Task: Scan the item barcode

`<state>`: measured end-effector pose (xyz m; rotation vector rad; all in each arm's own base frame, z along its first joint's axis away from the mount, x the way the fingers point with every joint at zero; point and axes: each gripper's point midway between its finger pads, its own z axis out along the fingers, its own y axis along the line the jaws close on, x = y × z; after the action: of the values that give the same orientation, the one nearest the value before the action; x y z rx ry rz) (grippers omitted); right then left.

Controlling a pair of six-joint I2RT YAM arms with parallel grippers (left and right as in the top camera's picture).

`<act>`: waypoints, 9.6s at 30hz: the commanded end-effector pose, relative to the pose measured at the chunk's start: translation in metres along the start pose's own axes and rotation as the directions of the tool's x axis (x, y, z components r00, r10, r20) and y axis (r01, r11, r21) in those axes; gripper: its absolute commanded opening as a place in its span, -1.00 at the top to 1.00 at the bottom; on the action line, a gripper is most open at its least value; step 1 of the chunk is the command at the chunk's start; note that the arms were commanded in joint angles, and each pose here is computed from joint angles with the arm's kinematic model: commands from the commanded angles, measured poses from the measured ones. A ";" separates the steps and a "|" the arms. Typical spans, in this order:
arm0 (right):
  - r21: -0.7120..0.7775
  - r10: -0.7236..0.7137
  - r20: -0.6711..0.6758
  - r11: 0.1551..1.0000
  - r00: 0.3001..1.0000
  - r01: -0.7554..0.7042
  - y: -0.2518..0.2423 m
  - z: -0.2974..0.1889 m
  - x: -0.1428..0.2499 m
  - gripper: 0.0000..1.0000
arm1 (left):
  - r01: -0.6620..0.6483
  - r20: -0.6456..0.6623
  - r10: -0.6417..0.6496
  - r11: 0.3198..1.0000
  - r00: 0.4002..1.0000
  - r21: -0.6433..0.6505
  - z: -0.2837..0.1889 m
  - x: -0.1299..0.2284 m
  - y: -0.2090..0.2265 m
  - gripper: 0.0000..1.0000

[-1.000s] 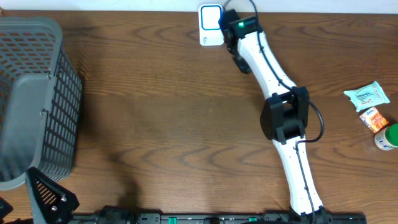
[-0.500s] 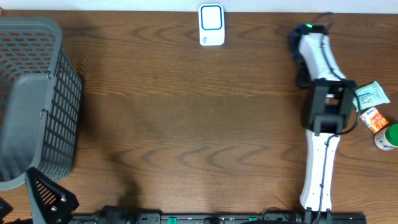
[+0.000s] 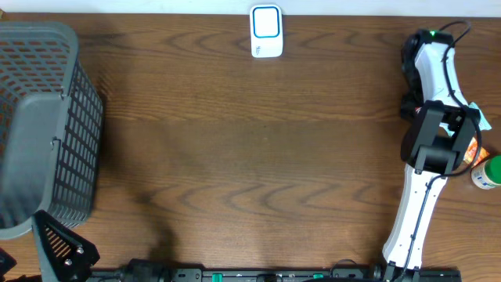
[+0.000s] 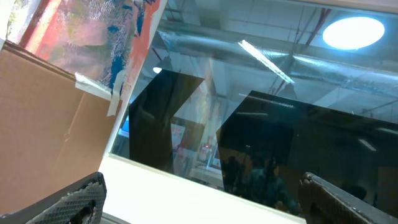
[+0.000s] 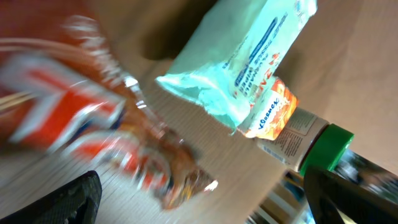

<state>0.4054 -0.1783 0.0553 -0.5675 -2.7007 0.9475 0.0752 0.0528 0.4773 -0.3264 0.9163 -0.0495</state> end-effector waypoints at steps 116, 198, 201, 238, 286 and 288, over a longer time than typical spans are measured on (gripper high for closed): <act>-0.515 0.657 0.743 0.683 -0.129 0.519 -0.001 -0.170 0.245 -0.99 | 0.010 0.010 -0.010 1.000 1.000 -0.008 -0.002 -0.002 0.002 -0.96; -0.528 0.620 0.785 0.679 -0.013 0.511 0.031 -0.134 0.237 -0.98 | -0.212 -0.605 0.147 0.977 0.782 -0.036 -0.051 0.347 0.064 -0.96; -0.528 0.620 0.785 0.679 -0.013 0.511 0.031 -0.134 0.237 -0.98 | -0.232 -0.619 0.158 0.972 0.769 -0.040 -0.054 0.350 0.068 -0.96; -0.528 0.620 0.785 0.679 -0.013 0.511 0.031 -0.134 0.237 -0.99 | -0.225 -0.671 0.169 0.974 0.722 0.004 -0.064 0.363 0.066 -0.96; -0.528 0.620 0.785 0.679 -0.012 0.511 0.031 -0.134 0.237 -0.98 | -0.225 -0.672 0.169 0.974 0.721 0.004 -0.064 0.363 0.066 -0.96; -0.528 0.620 0.785 0.679 -0.012 0.511 0.031 -0.134 0.237 -0.98 | -0.225 -0.672 0.169 0.974 0.721 0.004 -0.064 0.363 0.066 -0.96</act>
<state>0.2458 0.0184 0.1578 0.1746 -4.6276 -0.2374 0.2411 0.0340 0.1584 -0.2969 1.6284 0.0592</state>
